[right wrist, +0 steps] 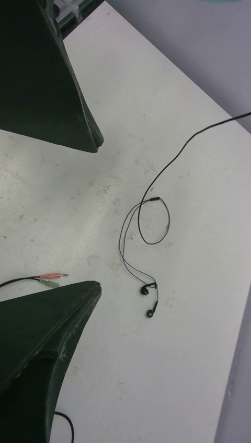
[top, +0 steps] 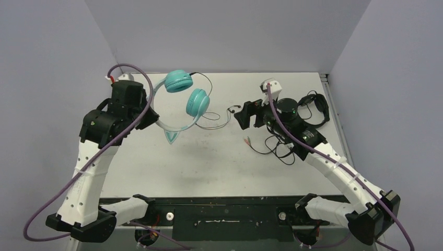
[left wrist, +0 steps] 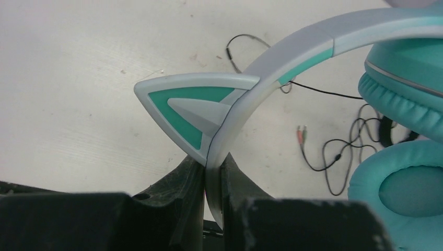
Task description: Wrap the headphones
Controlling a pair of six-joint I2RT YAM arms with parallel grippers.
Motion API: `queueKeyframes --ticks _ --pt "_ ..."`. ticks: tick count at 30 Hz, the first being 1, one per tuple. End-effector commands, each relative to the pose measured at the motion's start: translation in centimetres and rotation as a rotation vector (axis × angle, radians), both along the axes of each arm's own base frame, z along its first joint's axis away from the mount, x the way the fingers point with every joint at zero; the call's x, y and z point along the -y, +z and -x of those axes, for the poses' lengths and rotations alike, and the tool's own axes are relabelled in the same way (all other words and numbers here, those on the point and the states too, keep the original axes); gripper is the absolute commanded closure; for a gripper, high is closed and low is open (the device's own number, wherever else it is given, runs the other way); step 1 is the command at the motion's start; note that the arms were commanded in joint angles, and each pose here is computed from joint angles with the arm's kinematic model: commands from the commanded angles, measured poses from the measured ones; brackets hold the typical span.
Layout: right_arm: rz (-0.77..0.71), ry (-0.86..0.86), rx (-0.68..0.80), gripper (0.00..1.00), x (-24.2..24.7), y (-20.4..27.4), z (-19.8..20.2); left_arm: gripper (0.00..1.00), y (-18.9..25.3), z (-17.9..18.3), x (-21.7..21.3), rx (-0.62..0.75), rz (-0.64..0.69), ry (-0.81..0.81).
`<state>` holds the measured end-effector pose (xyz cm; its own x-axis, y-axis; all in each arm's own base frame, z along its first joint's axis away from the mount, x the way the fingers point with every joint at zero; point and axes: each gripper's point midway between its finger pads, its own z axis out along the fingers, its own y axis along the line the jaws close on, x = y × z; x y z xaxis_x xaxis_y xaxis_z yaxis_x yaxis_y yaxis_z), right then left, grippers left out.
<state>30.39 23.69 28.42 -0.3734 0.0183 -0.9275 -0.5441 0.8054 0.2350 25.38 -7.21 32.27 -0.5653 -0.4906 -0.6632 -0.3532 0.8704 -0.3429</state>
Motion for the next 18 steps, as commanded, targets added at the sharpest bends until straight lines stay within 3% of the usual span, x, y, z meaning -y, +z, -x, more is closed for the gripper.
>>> queueKeyframes --ticks 1,8,18 --pt "-0.043 0.119 0.232 0.00 -0.4 4.5 0.8 1.00 5.9 0.3 2.8 0.081 0.155 -0.128" --pt "-0.055 0.362 0.363 0.02 -3.3 5.3 2.9 1.00 12.7 0.6 7.6 0.157 0.391 -0.305" --pt "-0.091 0.503 0.415 0.03 -7.0 5.3 2.6 1.00 17.2 1.6 11.7 0.174 0.656 -0.437"
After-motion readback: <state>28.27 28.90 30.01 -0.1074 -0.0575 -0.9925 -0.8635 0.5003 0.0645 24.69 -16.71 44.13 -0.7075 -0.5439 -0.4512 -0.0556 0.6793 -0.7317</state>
